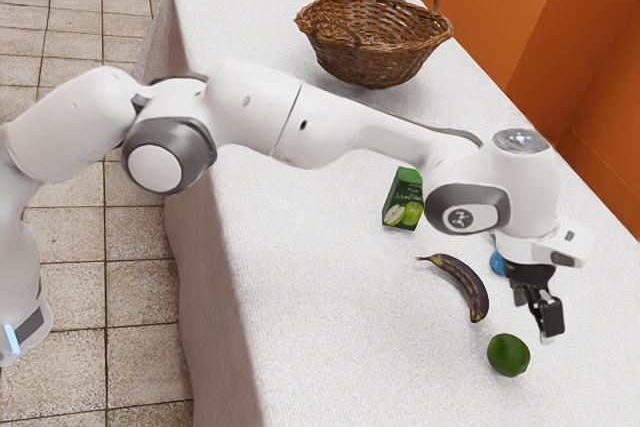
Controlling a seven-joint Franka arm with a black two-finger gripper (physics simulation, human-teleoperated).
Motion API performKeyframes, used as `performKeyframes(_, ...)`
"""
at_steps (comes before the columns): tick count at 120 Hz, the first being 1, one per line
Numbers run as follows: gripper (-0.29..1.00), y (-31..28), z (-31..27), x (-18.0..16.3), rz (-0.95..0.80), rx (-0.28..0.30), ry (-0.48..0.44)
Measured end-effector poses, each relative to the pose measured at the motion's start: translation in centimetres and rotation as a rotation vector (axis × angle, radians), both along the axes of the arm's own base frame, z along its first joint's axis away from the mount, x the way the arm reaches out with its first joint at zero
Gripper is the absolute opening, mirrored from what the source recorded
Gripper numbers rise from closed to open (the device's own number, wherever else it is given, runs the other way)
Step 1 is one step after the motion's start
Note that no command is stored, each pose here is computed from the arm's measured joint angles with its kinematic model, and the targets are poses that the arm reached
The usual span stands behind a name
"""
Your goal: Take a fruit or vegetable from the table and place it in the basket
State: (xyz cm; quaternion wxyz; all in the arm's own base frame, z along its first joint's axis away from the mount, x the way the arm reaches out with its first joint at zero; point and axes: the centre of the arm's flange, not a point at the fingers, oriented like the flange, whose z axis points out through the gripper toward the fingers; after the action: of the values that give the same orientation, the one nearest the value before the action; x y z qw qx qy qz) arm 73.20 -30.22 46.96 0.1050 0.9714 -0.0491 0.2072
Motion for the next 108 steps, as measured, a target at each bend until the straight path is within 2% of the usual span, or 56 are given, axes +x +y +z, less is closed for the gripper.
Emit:
performKeyframes(29,0.70,-1.0,-4.5,-0.2,-0.074,0.030,0.013)
performKeyframes(108,0.70,-1.9,-6.7,-0.4,-0.178,0.065,-0.018)
